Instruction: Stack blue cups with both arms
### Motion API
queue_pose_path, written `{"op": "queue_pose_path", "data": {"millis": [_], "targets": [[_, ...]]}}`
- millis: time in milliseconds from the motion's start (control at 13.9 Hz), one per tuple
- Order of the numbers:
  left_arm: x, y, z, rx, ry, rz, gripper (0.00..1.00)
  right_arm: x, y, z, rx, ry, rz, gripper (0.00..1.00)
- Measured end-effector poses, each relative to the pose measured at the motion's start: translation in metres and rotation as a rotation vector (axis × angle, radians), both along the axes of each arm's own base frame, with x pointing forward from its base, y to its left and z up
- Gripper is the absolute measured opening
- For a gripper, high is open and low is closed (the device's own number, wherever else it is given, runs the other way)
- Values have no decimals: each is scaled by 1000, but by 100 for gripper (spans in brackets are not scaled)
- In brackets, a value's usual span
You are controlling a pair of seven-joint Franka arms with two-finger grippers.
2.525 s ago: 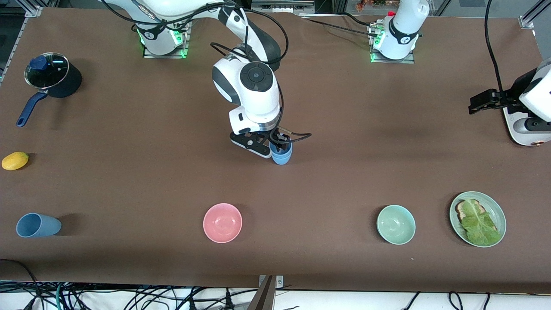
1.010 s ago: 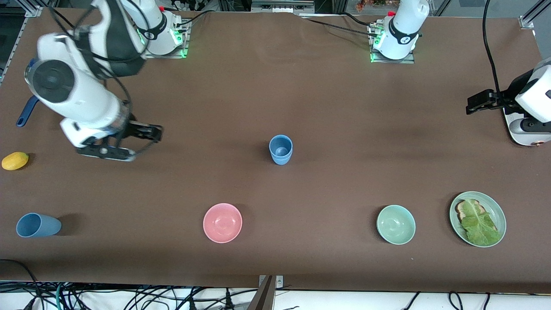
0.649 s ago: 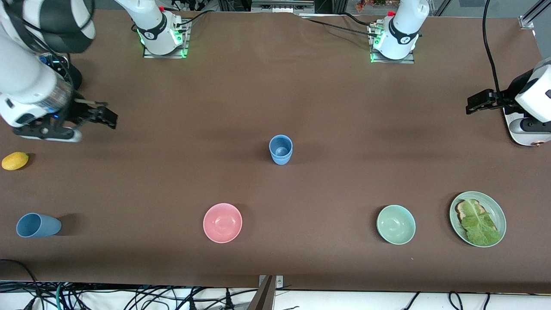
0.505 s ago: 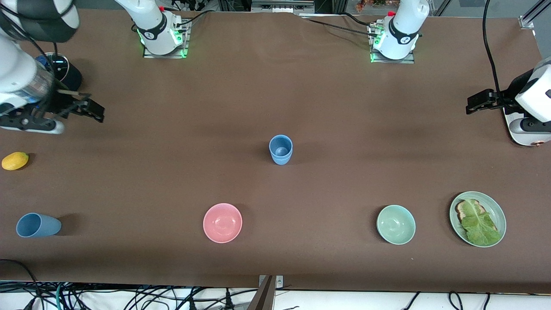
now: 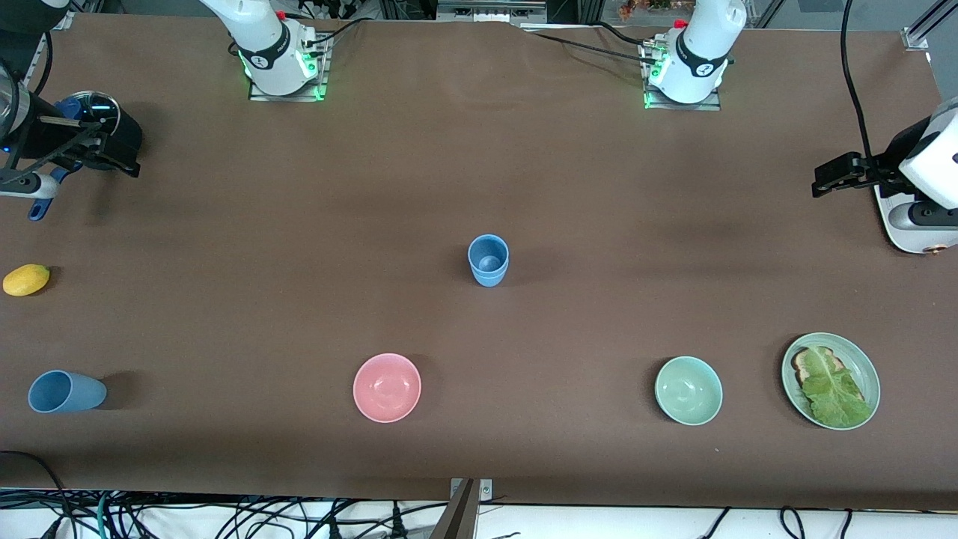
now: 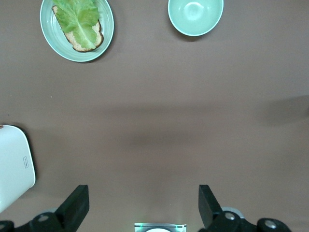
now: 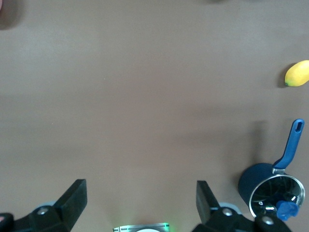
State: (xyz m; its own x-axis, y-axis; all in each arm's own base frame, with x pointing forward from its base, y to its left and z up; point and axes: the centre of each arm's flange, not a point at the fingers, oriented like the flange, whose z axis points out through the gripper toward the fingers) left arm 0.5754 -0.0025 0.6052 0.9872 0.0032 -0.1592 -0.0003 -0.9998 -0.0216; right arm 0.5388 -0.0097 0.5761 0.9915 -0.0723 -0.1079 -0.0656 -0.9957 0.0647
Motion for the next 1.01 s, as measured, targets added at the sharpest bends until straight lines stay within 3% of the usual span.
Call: {"op": "queue_pose_path", "data": {"millis": [216, 1010], "targets": [[-3, 0, 7, -1, -15, 0, 100, 3, 1, -3, 62, -8, -34, 100], [-10, -4, 15, -4, -26, -10, 100, 4, -3, -2, 70, -16, -47, 100]]}}
